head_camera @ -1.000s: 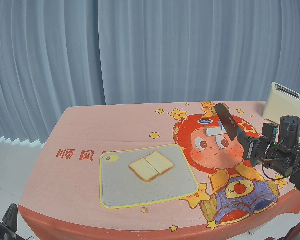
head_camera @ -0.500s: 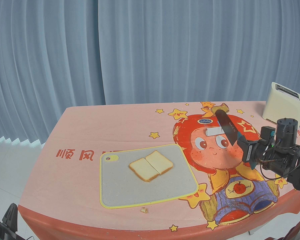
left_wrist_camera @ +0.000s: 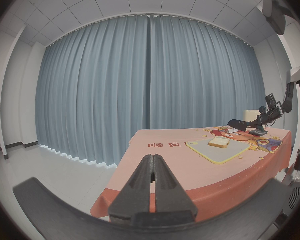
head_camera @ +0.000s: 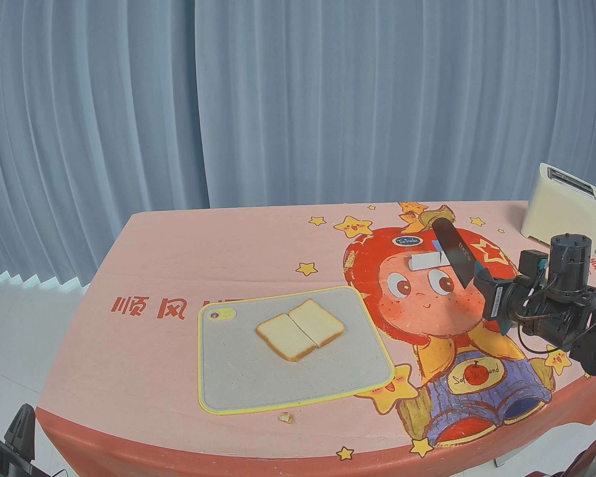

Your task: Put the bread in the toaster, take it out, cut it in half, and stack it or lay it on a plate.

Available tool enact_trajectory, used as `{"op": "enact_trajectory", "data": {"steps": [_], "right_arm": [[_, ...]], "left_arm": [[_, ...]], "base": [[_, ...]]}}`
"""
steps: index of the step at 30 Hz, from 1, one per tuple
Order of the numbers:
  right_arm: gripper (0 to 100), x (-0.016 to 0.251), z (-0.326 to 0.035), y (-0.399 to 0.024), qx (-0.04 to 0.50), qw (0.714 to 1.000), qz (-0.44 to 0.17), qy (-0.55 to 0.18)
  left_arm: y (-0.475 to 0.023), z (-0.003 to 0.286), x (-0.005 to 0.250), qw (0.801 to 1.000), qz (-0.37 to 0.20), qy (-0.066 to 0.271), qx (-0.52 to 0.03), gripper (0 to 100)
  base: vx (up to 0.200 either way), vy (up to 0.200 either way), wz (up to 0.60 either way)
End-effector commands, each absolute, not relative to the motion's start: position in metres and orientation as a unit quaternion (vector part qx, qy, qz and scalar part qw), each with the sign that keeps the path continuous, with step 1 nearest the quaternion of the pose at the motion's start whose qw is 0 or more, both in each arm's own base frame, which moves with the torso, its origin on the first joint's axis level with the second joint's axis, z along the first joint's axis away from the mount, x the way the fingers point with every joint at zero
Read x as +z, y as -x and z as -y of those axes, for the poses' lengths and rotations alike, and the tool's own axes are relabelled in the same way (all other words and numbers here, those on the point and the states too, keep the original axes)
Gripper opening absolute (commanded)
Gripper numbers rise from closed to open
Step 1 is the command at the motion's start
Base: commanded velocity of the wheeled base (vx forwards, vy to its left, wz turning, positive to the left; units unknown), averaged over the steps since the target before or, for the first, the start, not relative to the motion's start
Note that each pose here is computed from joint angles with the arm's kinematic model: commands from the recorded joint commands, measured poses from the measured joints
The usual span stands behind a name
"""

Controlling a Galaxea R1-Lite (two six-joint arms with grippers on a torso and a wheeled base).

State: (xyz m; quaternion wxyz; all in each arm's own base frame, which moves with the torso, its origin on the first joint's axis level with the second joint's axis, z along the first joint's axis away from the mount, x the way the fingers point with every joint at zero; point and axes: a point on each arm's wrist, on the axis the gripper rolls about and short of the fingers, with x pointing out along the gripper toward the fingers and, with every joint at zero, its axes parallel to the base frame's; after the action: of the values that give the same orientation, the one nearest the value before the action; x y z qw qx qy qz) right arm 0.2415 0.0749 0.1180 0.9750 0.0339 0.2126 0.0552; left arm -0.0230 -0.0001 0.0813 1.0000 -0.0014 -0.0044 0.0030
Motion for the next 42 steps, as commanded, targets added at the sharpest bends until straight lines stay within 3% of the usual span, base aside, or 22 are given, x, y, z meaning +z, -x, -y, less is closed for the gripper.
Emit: {"op": "enact_trajectory", "data": {"steps": [1,42], "right_arm": [[0,0.116,-0.074,-0.242,0.054,0.974,-0.215,-0.033],[0,0.107,-0.080,-0.243,0.061,0.970,-0.234,-0.025]], "left_arm": [[0.023,0.000,0.076,1.000,0.003,0.002,0.003,0],[0.023,0.000,0.076,1.000,0.003,0.002,0.004,0]], "base": [[0.000,0.000,0.00],[0.000,0.000,0.00]]}}
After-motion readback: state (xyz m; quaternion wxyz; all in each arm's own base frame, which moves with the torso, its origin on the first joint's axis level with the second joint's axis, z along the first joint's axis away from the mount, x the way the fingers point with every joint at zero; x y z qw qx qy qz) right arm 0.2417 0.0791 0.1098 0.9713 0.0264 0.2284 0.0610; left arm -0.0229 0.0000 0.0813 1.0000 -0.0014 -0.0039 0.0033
